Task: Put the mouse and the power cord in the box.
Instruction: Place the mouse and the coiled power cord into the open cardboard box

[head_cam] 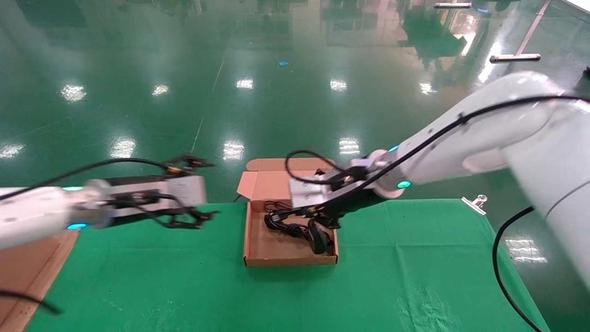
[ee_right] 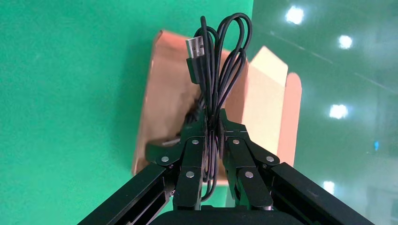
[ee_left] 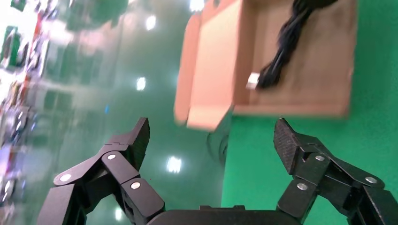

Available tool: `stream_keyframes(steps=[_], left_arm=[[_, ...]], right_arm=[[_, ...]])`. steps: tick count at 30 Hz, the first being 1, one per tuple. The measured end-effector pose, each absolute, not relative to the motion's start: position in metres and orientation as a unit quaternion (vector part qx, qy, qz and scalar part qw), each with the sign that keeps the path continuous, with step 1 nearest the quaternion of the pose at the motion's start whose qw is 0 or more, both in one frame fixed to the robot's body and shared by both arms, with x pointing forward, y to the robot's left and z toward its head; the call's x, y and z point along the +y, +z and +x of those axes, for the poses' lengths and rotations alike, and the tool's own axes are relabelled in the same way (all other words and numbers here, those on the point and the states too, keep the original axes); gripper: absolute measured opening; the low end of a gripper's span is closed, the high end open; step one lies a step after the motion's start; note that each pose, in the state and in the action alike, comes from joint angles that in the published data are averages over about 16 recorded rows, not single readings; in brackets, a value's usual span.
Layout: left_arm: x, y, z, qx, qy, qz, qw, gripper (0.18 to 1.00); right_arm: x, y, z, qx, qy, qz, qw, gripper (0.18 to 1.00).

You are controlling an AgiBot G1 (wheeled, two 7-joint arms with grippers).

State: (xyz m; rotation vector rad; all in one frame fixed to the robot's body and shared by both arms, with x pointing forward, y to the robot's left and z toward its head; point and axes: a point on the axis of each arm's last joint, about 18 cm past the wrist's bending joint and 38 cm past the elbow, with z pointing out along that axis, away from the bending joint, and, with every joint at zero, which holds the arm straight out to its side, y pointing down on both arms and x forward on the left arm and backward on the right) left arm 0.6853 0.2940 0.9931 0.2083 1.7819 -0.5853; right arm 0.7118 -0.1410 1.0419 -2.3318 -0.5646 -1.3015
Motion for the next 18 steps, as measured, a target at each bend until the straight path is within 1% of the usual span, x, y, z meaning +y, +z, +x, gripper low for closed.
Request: stream_keyframes(steps=[3, 9, 18], left_arm=[[0.317, 0.989, 0.679, 0.765, -0.249, 0.069, 0.59, 0.934], [0.348, 0.977, 0.673, 0.769, -0.244, 0.041, 0.589, 0.98], [0.366, 0.96, 0.676, 0.777, -0.238, 0.025, 0.582, 0.999]], right_arm=[[-0.13, 1.031, 0.718, -0.202, -0.481, -0.828, 0.203, 0.219], [-0.115, 1.011, 0.73, -0.196, -0.511, -0.813, 0.196, 0.219], [-0.109, 0.993, 0.74, -0.189, -0.533, -0.804, 0.181, 0.229]])
